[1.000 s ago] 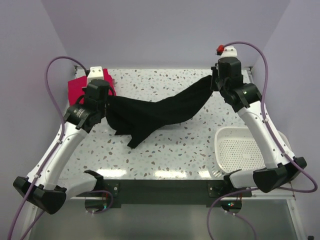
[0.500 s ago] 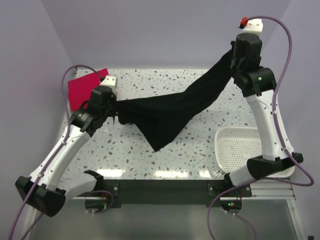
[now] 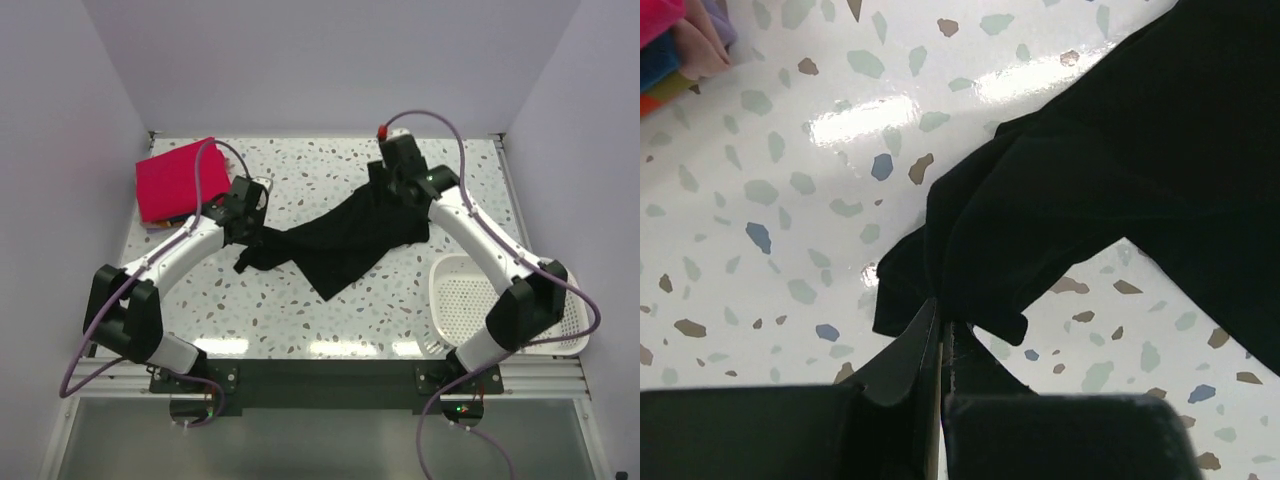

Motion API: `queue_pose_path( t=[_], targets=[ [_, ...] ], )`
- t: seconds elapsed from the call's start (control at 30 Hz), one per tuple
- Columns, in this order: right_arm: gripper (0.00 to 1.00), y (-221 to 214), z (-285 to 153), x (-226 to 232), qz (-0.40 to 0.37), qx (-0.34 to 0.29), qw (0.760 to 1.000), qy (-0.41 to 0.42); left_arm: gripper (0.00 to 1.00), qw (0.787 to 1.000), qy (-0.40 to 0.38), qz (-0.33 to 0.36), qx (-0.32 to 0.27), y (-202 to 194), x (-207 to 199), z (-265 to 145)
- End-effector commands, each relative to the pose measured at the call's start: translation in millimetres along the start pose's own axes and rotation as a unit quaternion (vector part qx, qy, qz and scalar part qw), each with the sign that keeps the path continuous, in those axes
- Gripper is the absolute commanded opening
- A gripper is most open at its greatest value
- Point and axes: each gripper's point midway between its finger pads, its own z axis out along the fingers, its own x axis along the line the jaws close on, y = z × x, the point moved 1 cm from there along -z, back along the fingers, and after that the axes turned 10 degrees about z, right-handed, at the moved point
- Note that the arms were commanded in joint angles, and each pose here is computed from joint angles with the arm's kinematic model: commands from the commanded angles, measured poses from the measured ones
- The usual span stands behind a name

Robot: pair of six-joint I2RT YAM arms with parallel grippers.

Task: Fold and stack the t-shirts
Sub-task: Flatten the tshirt out

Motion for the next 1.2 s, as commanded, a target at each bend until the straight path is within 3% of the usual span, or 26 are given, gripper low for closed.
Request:
queue_pose_path(
  t=[0.0,0.03,0.13,0.27,0.6,1.17],
  targets=[
    [0.60,-34,-49,48,0.064,0.011,0.987,0.145,0.00,1.000,-0.002,0.005,-0.019,14,-1,15],
    [0.58,-68,-42,50,0.062,0.053,0.985,0.152,0.00,1.000,-0.001,0.008,-0.017,13,-1,19],
    [0.53,-116,-39,56,0.076,0.098,0.978,0.166,0.00,1.000,0.000,0.016,-0.004,10,-2,33],
    [0.54,-153,-40,74,0.074,0.140,0.968,0.193,0.00,1.000,-0.002,0.020,0.003,8,-4,44],
    [0.63,-193,-13,110,0.058,0.185,0.962,0.194,0.00,1.000,0.006,0.029,-0.005,5,0,43],
    [0.50,-237,32,111,0.037,0.229,0.963,0.134,0.00,1.000,0.012,0.028,-0.006,5,3,44]
  ],
)
